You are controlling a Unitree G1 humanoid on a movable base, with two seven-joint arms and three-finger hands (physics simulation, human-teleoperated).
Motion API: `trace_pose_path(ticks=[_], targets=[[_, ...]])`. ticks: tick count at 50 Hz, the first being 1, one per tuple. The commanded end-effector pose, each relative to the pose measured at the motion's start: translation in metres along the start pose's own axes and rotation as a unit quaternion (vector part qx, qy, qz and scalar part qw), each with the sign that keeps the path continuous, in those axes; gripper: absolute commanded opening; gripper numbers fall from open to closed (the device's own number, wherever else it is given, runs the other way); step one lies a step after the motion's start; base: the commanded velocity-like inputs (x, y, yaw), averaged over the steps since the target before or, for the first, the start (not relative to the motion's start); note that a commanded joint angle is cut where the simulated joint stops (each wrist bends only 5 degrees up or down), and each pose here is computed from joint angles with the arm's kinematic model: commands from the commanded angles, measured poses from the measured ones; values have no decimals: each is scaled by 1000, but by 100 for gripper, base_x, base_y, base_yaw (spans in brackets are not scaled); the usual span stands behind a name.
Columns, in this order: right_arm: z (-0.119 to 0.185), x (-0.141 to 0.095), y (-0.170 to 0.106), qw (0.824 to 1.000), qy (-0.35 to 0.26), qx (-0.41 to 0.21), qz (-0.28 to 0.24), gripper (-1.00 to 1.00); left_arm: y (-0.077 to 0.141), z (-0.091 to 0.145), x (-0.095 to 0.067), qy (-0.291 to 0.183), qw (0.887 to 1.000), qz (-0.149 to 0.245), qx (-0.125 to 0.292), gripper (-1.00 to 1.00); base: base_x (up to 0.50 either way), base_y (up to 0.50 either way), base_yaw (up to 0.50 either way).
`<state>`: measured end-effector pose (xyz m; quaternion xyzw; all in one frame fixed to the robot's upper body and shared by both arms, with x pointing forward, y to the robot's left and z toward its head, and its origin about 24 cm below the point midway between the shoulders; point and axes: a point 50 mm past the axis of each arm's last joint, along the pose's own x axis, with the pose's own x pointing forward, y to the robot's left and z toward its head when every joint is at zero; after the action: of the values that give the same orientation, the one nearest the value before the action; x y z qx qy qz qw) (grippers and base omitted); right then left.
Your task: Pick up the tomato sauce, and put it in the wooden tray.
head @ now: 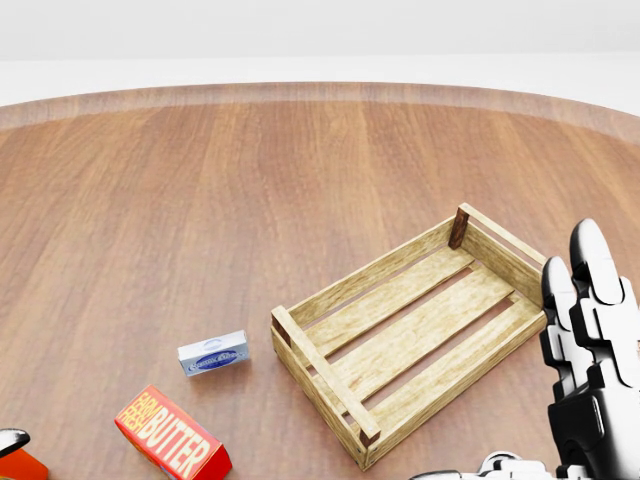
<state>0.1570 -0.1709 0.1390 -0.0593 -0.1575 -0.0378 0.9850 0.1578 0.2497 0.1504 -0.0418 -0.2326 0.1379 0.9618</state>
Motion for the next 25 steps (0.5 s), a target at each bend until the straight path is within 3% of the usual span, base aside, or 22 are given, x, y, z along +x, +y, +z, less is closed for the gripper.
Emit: trace_pose_path(ticks=[1, 25], targets=[[-6, -4, 5, 1000, 19, -3, 11, 100, 0, -1, 0, 1, 1000, 0, -1, 95, 0, 0, 0], [-15, -13, 11, 999, 34, -14, 26, 100, 2, 1, -1, -1, 1000, 2, 0, 95, 0, 0, 0]])
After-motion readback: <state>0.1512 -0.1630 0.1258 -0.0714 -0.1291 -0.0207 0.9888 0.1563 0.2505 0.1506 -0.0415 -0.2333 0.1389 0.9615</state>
